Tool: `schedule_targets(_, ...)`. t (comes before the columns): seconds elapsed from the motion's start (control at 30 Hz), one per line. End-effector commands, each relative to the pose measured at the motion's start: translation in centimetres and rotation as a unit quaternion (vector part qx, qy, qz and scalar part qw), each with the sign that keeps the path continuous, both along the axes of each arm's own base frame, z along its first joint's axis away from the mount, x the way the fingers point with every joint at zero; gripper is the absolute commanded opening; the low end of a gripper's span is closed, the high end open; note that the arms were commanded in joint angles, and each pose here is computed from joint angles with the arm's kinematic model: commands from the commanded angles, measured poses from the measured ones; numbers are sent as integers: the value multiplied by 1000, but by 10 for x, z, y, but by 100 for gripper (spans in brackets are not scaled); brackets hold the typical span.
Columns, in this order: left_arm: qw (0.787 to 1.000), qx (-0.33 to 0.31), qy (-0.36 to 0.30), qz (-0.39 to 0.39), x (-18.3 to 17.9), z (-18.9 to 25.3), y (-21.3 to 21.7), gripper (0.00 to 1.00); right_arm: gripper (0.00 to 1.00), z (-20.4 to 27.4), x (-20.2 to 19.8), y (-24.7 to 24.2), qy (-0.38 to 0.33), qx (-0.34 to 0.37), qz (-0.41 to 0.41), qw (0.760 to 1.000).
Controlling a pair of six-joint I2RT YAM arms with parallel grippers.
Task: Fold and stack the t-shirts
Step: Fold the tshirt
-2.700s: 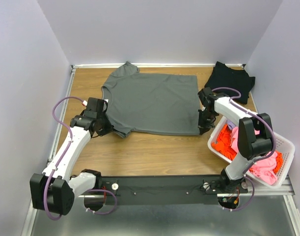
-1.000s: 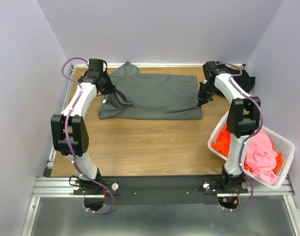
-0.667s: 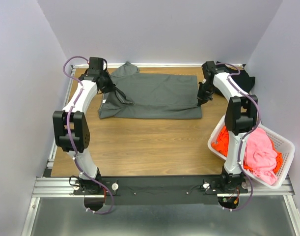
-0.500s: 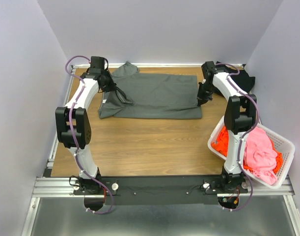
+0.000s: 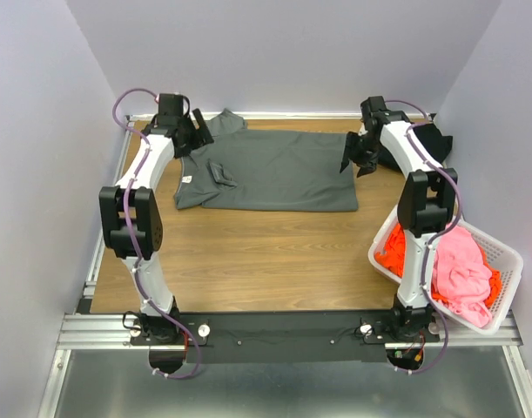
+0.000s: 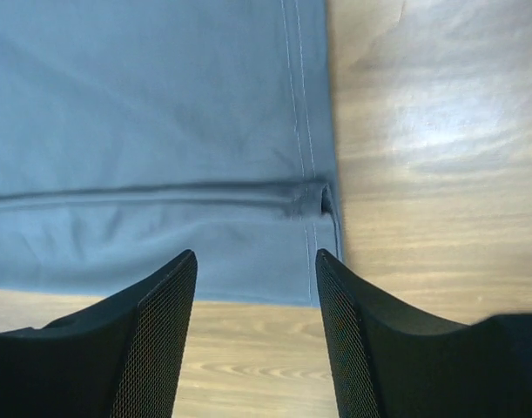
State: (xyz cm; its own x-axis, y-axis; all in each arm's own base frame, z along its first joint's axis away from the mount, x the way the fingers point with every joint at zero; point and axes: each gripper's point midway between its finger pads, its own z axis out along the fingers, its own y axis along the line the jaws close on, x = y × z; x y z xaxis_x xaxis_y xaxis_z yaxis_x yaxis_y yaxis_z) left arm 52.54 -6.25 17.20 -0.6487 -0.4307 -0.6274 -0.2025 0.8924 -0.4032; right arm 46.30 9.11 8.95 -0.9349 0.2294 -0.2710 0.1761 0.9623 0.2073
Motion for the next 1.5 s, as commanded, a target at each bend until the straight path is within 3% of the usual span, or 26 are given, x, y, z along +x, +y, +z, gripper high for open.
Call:
schedule_targets(0.0, 996, 54, 69, 15, -52, -50, 23, 87, 64, 7, -24, -2, 9, 8, 9, 1000)
schedule_targets(0.2, 990, 76, 113, 28, -107, -90, 36, 86, 64, -21, -52, -15, 46, -23, -11, 999)
schedule_targets(0.4, 987, 101, 119, 48, -129, -92, 55, 84, 64, -27, -57, -11, 46, -9, -18, 999)
schedule_targets(1.2, 982, 112, 146, 40, -135, -133, 60, 66, 62, -55, -79, -19, 78, -15, -35, 996)
schedule_targets(1.47, 981, 111, 152, 44, -134, -141, 61, 44, 57, -60, -80, -21, 81, -16, -38, 996)
